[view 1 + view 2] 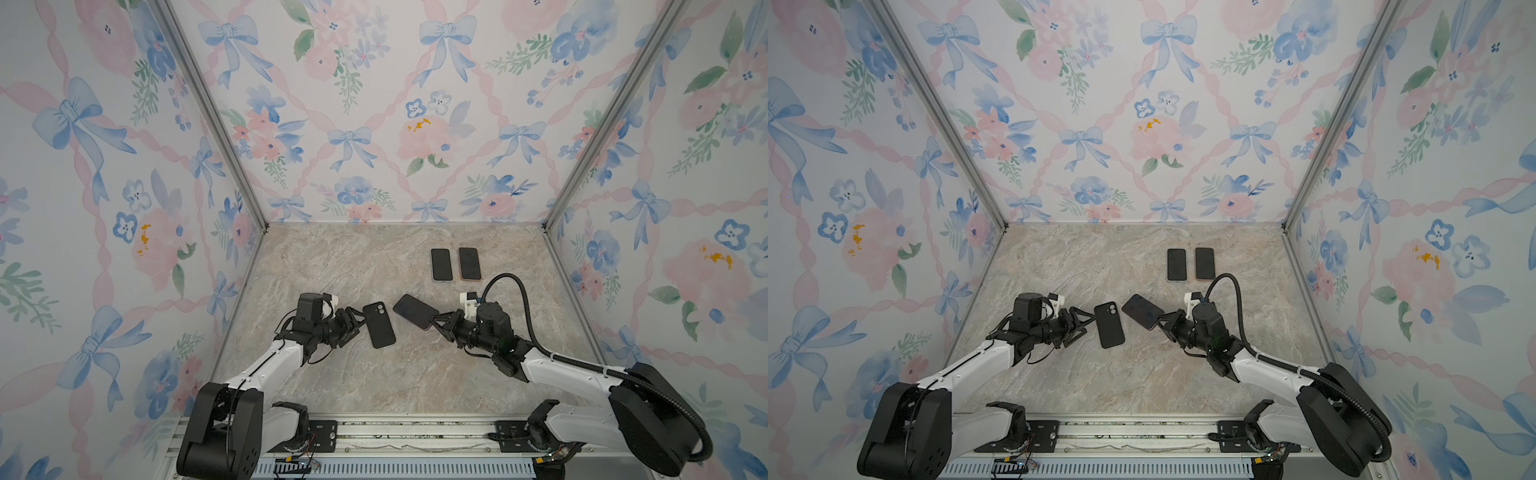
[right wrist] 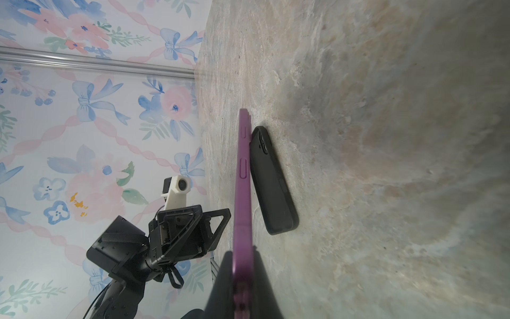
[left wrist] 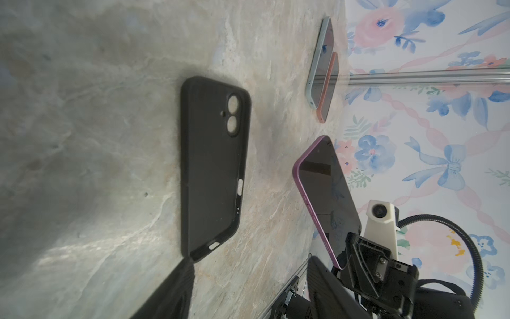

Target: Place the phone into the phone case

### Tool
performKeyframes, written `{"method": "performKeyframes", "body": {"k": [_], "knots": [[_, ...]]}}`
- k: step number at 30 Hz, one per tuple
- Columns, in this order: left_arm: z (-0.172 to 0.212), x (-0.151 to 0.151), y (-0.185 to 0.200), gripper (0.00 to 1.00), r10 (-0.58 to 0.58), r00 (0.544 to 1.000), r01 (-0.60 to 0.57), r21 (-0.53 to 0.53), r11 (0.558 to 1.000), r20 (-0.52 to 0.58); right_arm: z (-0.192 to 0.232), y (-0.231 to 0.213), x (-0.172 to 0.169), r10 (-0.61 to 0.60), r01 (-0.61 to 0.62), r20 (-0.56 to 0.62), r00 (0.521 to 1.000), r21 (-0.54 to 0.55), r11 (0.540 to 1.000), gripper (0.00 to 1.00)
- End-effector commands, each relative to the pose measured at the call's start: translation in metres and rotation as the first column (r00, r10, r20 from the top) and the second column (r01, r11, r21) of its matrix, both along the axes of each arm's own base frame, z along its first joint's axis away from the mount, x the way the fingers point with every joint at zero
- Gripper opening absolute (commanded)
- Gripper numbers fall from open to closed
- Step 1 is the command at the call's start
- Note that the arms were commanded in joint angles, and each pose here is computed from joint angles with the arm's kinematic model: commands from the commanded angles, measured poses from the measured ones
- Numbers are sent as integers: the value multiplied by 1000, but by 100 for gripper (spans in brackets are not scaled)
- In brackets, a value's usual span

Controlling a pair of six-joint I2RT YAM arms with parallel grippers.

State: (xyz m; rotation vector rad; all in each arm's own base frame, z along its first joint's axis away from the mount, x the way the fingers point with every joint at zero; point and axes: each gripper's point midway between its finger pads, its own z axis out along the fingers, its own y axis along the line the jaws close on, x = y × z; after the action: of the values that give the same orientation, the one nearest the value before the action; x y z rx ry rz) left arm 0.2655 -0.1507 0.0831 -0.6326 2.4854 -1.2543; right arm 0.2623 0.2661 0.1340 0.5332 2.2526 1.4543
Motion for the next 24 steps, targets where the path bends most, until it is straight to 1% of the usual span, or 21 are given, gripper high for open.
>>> {"method": "performKeyframes", "body": {"k": [1, 8, 12, 20, 24], "knots": [[-23, -15, 6, 68, -12, 998, 16, 49, 999, -65, 37, 22, 3, 64, -71, 110, 992, 61, 996, 0], [-36, -27, 7, 72, -8, 995, 13, 48, 999, -101, 37, 23, 4, 78, -79, 109, 991, 3, 997, 0], [-41, -29, 1, 73, 2, 995, -2, 2, 1000, -98, 37, 23, 4, 80, -79, 109, 991, -14, 997, 0], [-52, -31, -18, 73, -48, 993, 45, -26, 999, -110, 37, 20, 3, 81, -76, 106, 991, -50, 996, 0], [-54, -34, -29, 74, -73, 991, 71, -19, 997, -112, 35, 14, 0, 74, -66, 102, 992, -75, 995, 0]]}}
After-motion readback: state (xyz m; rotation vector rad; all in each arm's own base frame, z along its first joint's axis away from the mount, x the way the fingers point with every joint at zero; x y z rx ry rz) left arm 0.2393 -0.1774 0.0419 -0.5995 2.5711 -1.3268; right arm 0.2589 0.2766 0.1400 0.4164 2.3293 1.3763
